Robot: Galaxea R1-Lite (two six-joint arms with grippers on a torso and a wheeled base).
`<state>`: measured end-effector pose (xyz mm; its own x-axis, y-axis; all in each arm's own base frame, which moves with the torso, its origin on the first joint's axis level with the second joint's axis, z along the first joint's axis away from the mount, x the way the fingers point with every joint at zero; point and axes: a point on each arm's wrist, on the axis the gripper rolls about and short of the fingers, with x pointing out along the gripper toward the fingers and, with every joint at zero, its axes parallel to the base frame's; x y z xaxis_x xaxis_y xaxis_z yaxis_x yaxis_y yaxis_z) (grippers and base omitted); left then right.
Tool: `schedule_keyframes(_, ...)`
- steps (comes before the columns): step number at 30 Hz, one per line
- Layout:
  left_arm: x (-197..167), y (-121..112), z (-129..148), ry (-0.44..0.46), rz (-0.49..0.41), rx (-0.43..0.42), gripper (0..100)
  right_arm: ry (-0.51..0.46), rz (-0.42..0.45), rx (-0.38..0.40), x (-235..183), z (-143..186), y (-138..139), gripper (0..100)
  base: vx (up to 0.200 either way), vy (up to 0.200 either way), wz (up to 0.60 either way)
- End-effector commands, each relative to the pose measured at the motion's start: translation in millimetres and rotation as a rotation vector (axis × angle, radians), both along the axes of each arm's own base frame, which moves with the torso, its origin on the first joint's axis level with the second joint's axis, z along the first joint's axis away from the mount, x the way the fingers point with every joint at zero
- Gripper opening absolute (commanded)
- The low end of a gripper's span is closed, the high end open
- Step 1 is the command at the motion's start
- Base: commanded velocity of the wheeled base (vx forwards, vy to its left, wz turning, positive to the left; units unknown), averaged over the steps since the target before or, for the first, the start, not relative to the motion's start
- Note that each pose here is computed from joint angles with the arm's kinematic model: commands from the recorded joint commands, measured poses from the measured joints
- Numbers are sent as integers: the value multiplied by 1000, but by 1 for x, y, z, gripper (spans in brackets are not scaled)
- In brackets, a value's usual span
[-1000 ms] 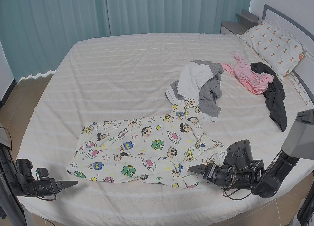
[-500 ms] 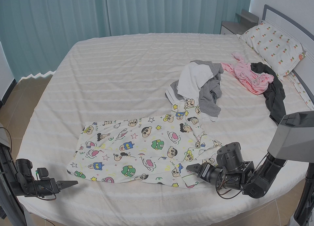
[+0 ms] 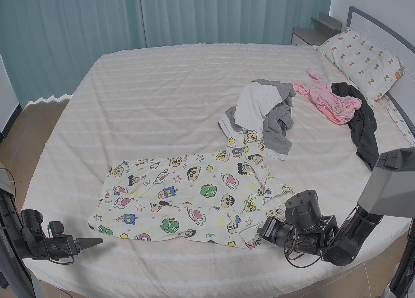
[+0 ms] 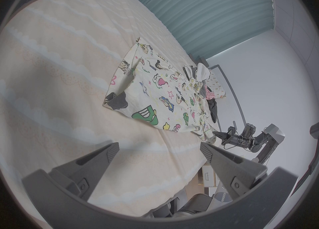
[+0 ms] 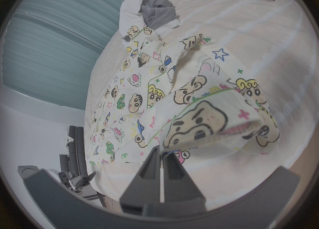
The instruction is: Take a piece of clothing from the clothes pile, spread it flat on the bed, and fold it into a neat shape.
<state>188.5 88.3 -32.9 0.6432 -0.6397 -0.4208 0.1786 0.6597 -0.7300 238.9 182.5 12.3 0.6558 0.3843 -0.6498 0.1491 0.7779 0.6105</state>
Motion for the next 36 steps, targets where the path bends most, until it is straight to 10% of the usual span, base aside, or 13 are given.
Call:
schedule_keyframes(1, 0, 0, 0, 1, 1, 0, 100, -20, 3, 13, -1, 8, 0, 0, 0, 0, 0)
schedule_keyframes(12, 0, 0, 0, 0, 1, 1, 100, -8, 52, -23, -15, 41, 7, 0, 0, 0, 0)
schedule_keyframes(30, 0, 0, -1, 10, 7, 14, 100, 125, 55, -142, -24, 6, 11, 0, 0, 0, 0)
schedule_keyframes(31, 0, 0, -1, 10, 7, 14, 100, 128, 54, -139, -24, 5, 12, 100, 0, 0, 0)
schedule_keyframes(36, 0, 0, 0, 8, 9, 15, 100, 128, 48, -131, -25, 7, 11, 100, 0, 0, 0)
